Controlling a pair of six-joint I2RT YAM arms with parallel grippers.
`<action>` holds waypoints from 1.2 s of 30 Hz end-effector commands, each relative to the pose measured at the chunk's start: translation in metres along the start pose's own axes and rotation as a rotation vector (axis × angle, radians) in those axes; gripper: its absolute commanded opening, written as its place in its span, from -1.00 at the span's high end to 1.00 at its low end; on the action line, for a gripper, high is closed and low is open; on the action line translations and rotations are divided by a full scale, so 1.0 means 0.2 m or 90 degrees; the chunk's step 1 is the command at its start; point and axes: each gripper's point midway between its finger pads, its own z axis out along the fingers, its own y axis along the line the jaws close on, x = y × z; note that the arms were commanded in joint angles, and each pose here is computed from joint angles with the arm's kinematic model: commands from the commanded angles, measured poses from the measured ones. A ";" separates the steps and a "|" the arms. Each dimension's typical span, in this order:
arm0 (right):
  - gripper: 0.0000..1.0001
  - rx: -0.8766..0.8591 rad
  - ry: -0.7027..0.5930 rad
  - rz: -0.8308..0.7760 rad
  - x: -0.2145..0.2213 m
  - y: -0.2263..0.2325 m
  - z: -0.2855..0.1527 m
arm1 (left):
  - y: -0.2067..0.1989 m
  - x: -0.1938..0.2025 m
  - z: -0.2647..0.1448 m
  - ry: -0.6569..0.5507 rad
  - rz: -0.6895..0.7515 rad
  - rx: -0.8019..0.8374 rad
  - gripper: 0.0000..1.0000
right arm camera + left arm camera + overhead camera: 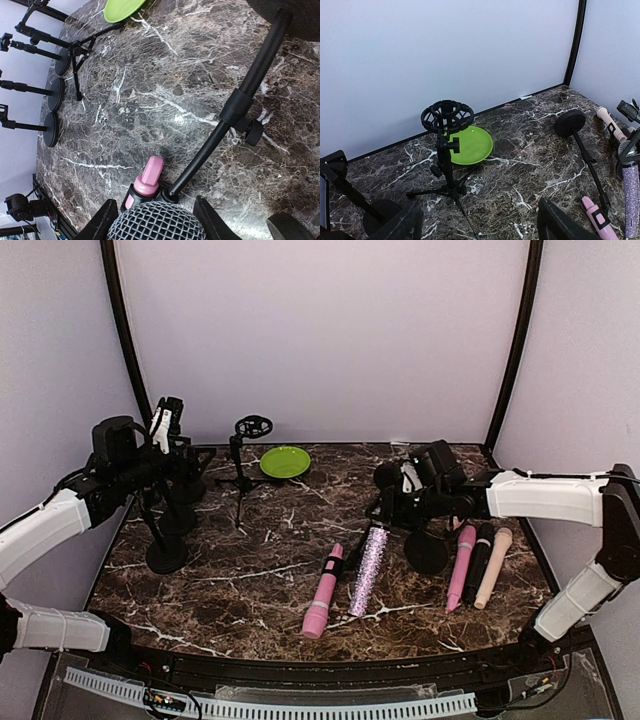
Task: Remove the microphone from the stand
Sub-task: Place the microphone at the center of the board.
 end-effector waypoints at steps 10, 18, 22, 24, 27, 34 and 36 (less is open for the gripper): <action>0.08 0.034 -0.043 0.013 -0.09 -0.14 0.14 | -0.01 0.01 0.01 0.010 0.016 0.004 -0.62; -0.10 0.066 -0.060 -0.002 -0.13 -0.18 0.14 | -0.02 0.01 0.01 0.012 0.020 0.003 -0.61; -0.25 0.061 -0.063 -0.007 -0.14 -0.17 0.14 | -0.02 0.01 0.01 0.012 0.021 0.004 -0.62; -0.30 0.061 -0.065 -0.009 -0.14 -0.16 0.14 | -0.02 0.01 0.01 0.012 0.022 0.003 -0.62; -0.33 0.058 -0.069 -0.013 -0.16 -0.15 0.13 | -0.02 0.02 0.01 0.013 0.024 0.003 -0.62; -0.41 0.050 -0.093 -0.037 -0.21 -0.11 0.07 | -0.02 0.02 0.01 0.013 0.027 0.001 -0.62; -0.46 0.043 -0.104 -0.051 -0.23 -0.09 0.04 | -0.02 0.01 0.01 0.012 0.028 -0.001 -0.62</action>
